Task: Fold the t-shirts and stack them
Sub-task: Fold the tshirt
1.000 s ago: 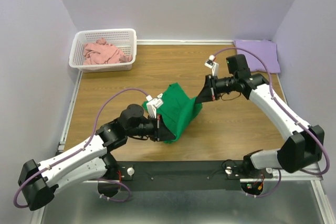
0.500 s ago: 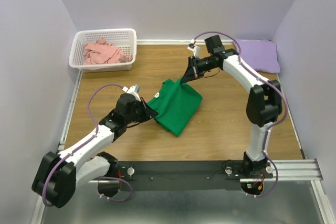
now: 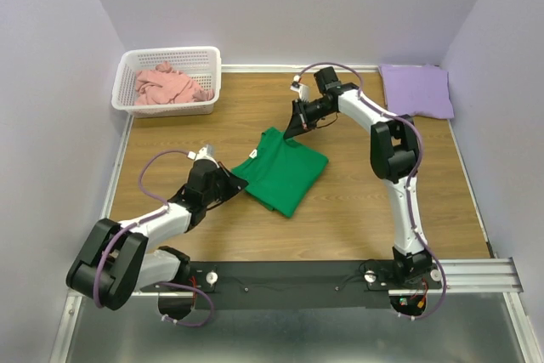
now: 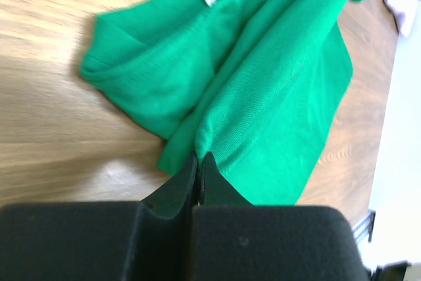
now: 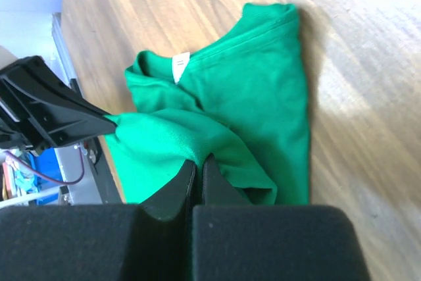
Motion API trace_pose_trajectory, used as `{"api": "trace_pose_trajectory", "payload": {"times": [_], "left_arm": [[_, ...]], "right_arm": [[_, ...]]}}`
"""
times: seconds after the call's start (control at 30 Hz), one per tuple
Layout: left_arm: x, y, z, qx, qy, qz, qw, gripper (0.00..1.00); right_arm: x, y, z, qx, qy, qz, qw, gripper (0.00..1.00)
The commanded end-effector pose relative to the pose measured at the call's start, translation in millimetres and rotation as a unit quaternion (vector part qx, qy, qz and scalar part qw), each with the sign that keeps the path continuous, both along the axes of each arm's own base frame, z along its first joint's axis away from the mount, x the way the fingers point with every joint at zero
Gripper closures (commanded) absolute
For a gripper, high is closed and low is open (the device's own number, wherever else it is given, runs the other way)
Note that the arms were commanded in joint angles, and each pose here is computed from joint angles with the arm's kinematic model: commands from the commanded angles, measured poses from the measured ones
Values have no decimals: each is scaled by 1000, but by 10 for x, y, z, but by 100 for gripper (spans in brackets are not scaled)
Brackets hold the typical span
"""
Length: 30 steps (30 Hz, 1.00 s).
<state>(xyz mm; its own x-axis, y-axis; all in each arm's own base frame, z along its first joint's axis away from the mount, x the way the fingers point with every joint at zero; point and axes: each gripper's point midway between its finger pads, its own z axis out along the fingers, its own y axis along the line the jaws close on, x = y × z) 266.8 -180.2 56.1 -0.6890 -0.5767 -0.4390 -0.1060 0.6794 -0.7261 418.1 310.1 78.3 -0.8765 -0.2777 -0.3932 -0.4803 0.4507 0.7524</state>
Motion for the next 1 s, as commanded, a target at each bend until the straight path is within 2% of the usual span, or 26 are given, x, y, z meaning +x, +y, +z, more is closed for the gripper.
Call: {"api": "trace_pose_trajectory", "payload": {"times": [0.0,0.33,0.43,0.63,0.7,0.73,0.77,0.83,0.9,0.93,0.97], "left_arm": [[202,159,32,9,-22,58,998,100],[584,197,329,39,-74,80,993,100],[625,234,229,49,-65,88,993,100],[773,314,63,70,-54,106,990,96],[856,301,98,75,-60,105,990,94],[886,299,79,82,-61,102,990,92],[953,296,142,83,-69,102,989,88],[1035,284,238,90,-85,99,987,80],[1079,279,340,93,-99,97,986,71],[1100,284,447,94,-112,97,984,64],[1128,307,529,104,-122,98,982,48]], "right_arm": [[187,53,22,3,-38,0,999,93],[309,6,-23,-26,-58,-22,998,94],[342,-20,-109,-40,-57,-34,997,86],[482,-65,-70,-61,-77,-70,993,83],[549,-91,-47,-73,-86,-85,990,74],[574,-102,-21,-77,-88,-94,989,70],[588,-110,-15,-80,-90,-98,988,60],[598,-143,51,-87,-97,-108,986,50],[609,-215,97,-104,-106,-125,981,45],[602,-254,128,-112,-109,-133,979,42],[535,-317,212,-120,-115,-141,976,37]]}}
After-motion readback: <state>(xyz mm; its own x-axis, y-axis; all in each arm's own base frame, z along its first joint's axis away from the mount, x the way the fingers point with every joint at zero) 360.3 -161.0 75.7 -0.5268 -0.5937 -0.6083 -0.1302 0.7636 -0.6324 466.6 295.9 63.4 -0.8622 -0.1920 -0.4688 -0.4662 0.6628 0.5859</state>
